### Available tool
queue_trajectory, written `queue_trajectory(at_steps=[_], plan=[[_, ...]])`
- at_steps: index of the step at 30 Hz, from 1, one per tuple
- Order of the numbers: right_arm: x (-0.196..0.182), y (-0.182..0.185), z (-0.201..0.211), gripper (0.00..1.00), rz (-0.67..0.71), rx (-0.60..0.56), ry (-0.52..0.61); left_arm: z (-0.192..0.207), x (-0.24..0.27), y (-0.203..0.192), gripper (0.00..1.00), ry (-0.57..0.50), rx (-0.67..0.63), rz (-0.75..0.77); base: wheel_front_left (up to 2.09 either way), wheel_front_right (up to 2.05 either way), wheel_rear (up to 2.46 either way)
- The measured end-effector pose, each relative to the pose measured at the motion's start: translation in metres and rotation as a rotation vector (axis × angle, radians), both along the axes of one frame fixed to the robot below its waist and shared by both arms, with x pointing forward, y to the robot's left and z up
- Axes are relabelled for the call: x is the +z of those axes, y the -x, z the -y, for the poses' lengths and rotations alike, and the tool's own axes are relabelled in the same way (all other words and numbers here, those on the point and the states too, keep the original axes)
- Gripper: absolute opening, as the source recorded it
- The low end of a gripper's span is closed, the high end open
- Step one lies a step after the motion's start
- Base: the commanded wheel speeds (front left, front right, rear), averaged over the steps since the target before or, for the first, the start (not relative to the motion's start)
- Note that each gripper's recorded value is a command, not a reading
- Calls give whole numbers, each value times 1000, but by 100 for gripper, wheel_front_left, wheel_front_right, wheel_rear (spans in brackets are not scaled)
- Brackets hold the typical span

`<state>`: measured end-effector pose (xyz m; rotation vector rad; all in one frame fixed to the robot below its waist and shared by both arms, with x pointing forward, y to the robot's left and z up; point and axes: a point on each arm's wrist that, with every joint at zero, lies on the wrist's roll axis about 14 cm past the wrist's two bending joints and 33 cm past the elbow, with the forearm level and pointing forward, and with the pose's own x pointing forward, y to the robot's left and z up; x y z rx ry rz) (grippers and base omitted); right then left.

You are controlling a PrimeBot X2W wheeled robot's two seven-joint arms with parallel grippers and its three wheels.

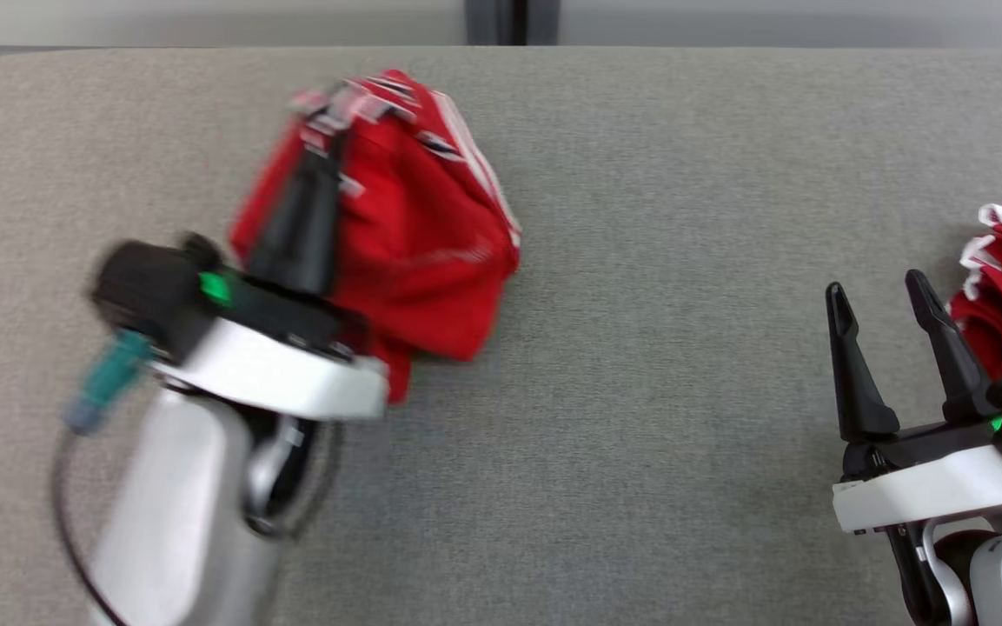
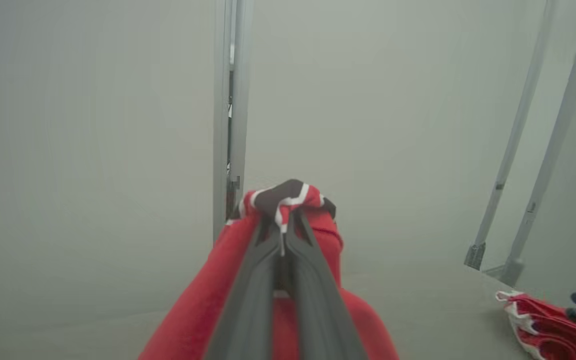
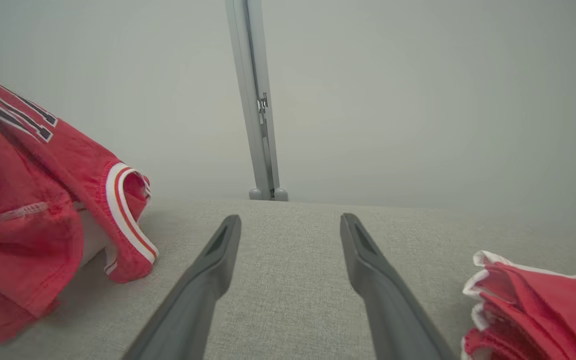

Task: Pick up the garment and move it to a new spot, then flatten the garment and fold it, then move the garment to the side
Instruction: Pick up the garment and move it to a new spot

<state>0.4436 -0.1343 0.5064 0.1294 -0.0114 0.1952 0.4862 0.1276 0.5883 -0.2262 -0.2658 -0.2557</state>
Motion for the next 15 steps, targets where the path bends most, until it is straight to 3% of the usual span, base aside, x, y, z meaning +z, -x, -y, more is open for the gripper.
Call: queue_trajectory(at_steps=[9,15], plan=[[-3,14,29,100,-3,-81,-16,171,-30,62,0,10,-531,-119,0,0,0],[-10,28,57,100,-17,-167,-24,239,-60,99,0,-39,-778,-197,0,0,0]])
